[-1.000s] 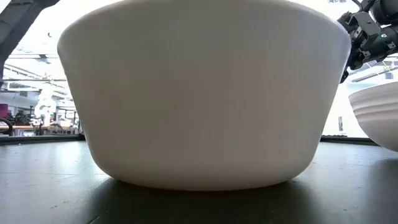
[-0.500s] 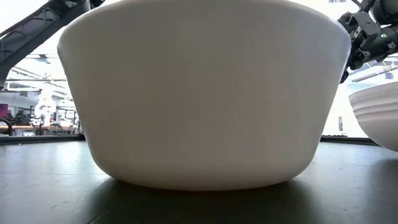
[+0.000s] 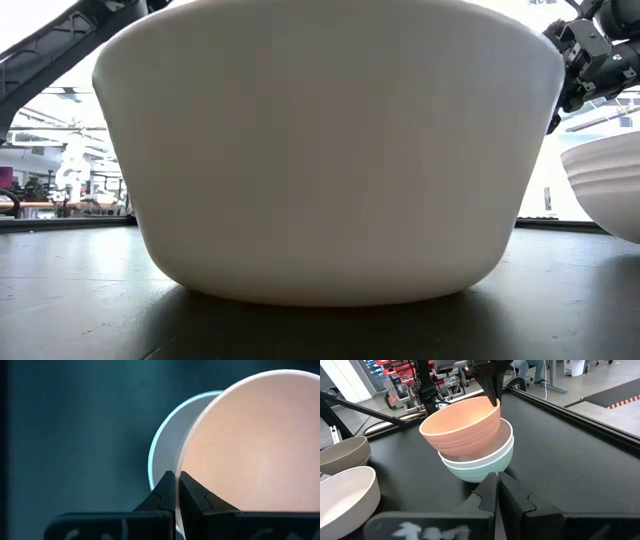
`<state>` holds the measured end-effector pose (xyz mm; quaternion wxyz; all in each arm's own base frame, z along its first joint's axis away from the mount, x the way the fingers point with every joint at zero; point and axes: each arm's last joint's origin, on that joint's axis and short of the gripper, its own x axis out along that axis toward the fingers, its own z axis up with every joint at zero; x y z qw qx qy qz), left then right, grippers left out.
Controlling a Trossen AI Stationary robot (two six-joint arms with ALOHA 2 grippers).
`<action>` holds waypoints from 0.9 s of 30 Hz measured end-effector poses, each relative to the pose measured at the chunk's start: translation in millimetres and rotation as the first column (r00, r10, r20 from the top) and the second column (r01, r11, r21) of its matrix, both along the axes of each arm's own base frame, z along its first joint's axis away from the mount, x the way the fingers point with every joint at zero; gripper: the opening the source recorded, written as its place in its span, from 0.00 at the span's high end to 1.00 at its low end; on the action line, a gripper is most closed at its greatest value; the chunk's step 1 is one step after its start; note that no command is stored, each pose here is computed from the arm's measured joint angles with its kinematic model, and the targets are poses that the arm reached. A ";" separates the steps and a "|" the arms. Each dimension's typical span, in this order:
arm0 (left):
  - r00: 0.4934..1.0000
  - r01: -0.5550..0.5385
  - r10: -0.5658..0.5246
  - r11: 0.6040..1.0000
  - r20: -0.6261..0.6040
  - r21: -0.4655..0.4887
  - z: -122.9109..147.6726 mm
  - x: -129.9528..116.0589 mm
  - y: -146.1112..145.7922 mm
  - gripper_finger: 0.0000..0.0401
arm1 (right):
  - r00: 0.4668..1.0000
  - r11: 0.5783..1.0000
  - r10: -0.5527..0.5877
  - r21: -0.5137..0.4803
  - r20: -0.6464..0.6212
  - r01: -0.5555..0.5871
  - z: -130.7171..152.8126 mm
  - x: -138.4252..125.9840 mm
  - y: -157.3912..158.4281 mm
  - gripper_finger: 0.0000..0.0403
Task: Nest bowls inside each other
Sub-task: Stack the light pink bowl on the white bowl
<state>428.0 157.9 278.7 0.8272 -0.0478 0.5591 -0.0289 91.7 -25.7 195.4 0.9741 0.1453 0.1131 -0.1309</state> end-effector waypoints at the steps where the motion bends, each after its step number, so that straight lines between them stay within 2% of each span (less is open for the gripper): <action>1: 1.000 0.004 -0.004 1.000 0.006 0.002 0.2 1.2 -1.6 0.99 | 1.000 1.000 0.000 0.000 0.000 0.000 0.0 0.0 0.0 0.98; 7: 1.000 0.025 -0.025 1.000 0.010 0.003 -6.5 9.0 -9.2 0.99 | 1.000 1.000 0.000 -0.001 0.000 0.000 0.0 0.0 0.0 0.98; 14: 0.998 0.033 -0.034 0.999 -0.056 -0.028 -41.1 21.2 -7.5 0.99 | 1.000 1.000 0.000 0.000 -0.001 0.000 0.0 0.0 0.0 0.98; 27: 0.997 0.035 -0.037 0.999 -0.062 -0.034 -41.8 21.0 -8.6 0.99 | 1.000 1.000 0.000 0.000 -0.002 0.000 -0.2 0.0 0.0 0.98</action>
